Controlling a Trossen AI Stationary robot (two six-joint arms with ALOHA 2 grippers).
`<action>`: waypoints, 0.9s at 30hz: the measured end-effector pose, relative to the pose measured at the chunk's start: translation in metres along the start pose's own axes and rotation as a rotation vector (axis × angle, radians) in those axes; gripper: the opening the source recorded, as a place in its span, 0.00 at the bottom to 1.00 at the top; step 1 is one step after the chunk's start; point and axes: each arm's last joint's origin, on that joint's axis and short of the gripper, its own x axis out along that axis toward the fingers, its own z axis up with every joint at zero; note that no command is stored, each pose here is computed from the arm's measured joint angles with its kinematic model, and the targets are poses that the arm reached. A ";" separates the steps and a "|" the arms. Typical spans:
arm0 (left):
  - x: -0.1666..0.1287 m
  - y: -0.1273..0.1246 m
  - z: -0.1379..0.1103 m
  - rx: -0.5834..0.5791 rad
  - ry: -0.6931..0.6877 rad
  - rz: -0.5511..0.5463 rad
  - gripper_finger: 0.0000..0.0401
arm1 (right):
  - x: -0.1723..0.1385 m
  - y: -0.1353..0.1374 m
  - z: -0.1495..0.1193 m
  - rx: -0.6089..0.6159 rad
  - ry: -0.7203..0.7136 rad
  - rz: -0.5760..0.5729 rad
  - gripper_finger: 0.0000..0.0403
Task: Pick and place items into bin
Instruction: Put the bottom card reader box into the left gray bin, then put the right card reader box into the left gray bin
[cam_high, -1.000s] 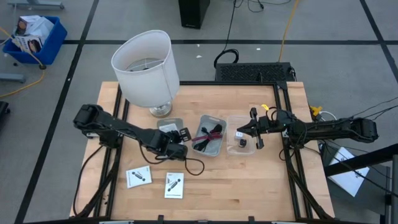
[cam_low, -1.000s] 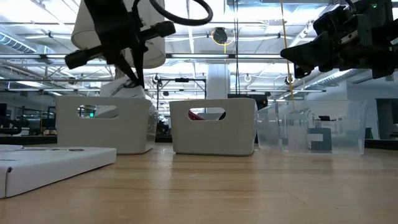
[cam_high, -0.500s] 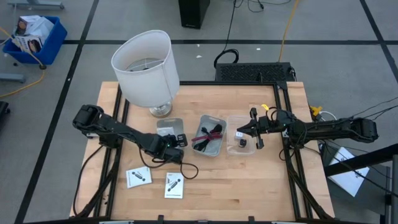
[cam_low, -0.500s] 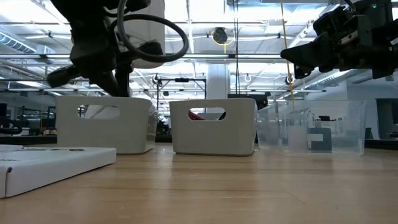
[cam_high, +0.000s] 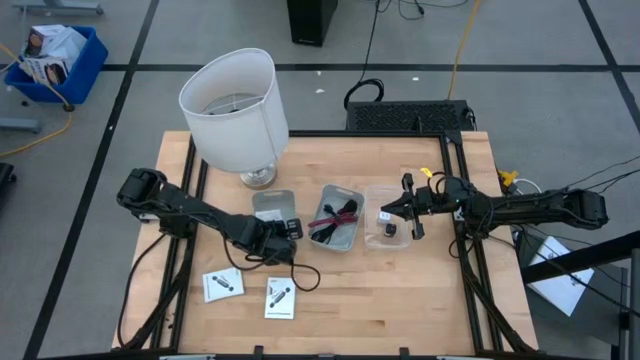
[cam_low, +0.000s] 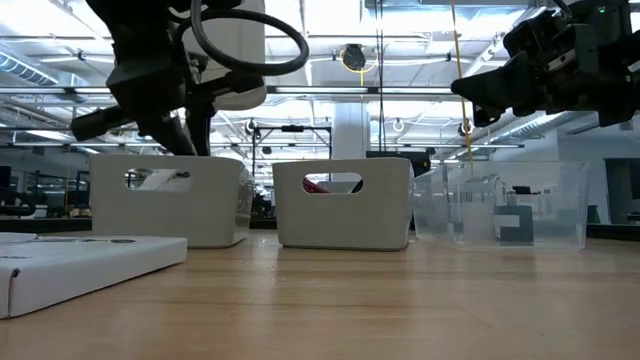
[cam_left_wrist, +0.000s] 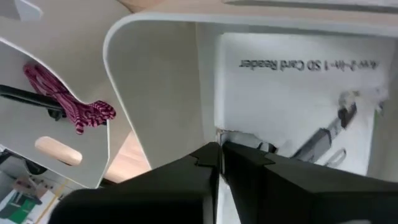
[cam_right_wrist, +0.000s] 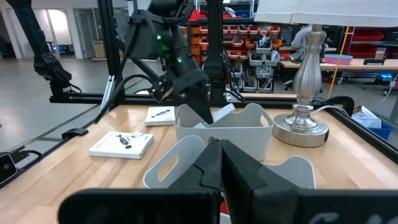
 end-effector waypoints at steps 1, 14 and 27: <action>0.000 0.000 0.000 -0.009 0.000 -0.001 0.08 | 0.000 0.000 0.000 0.000 0.000 0.000 0.00; -0.005 0.000 -0.001 -0.107 0.090 0.063 0.26 | 0.000 0.000 0.000 0.000 0.000 0.000 0.00; -0.100 0.010 -0.008 -0.803 -0.140 0.315 0.23 | 0.000 0.000 0.000 0.001 0.001 0.000 0.00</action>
